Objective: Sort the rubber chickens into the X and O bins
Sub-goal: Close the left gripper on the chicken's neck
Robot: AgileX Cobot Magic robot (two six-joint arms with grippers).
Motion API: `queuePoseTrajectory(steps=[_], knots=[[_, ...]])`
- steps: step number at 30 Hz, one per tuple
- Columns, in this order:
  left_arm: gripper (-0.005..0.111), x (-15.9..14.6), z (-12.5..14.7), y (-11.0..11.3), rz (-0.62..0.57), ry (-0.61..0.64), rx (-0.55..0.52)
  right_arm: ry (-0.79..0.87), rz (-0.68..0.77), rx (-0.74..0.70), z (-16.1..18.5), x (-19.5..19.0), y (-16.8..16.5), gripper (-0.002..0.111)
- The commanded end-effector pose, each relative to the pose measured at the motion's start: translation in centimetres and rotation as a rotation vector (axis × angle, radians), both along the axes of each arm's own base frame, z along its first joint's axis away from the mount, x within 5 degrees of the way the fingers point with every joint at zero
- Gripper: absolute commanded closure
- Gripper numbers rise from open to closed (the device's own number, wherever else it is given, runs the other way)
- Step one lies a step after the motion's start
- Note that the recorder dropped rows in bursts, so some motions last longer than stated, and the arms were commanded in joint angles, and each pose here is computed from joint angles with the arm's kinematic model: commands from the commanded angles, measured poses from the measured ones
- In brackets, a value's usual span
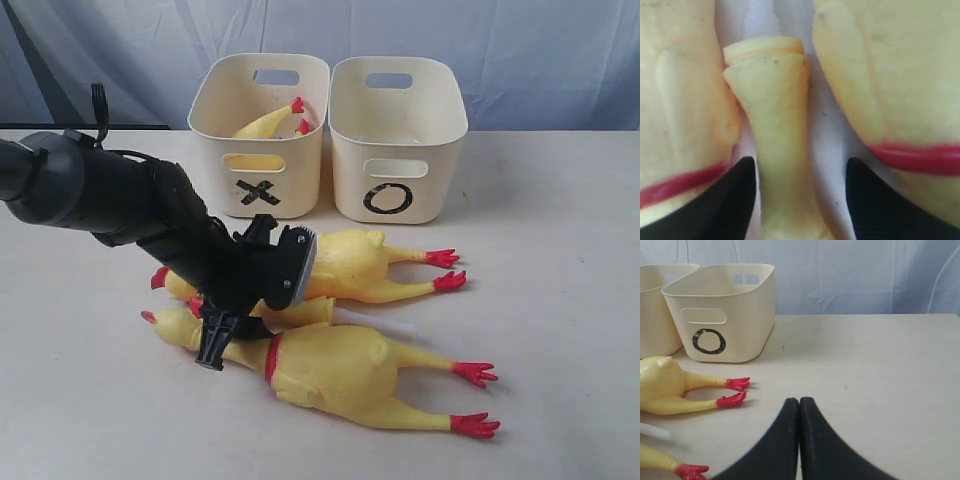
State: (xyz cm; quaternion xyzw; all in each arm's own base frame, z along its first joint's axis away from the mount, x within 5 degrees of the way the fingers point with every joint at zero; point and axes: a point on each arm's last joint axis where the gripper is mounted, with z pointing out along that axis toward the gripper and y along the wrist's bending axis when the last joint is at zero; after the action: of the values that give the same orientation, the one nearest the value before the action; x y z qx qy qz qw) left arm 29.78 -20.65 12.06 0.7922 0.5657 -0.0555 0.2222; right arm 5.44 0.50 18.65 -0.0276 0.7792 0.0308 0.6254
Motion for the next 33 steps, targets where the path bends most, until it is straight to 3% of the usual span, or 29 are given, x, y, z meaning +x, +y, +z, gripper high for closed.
queuePoseTrajectory(steps=[1, 10, 19, 33], knots=[[0.065, -0.3, -0.9, -0.2, -0.005, 0.031, 0.009, -0.014, -0.003, -0.002, 0.0, 0.0, 0.0, 0.108], [0.106, -0.2, -1.0, -0.2, -0.003, 0.029, 0.010, -0.014, -0.003, -0.002, 0.0, 0.0, 0.0, 0.108], [0.107, 0.1, -0.1, -0.2, 0.010, -0.020, -0.003, -0.014, -0.003, -0.002, 0.0, 0.0, 0.0, 0.108], [0.107, -0.2, 4.6, -0.2, 0.032, -0.110, -0.090, -0.014, -0.003, -0.002, 0.0, 0.0, 0.0, 0.108]])
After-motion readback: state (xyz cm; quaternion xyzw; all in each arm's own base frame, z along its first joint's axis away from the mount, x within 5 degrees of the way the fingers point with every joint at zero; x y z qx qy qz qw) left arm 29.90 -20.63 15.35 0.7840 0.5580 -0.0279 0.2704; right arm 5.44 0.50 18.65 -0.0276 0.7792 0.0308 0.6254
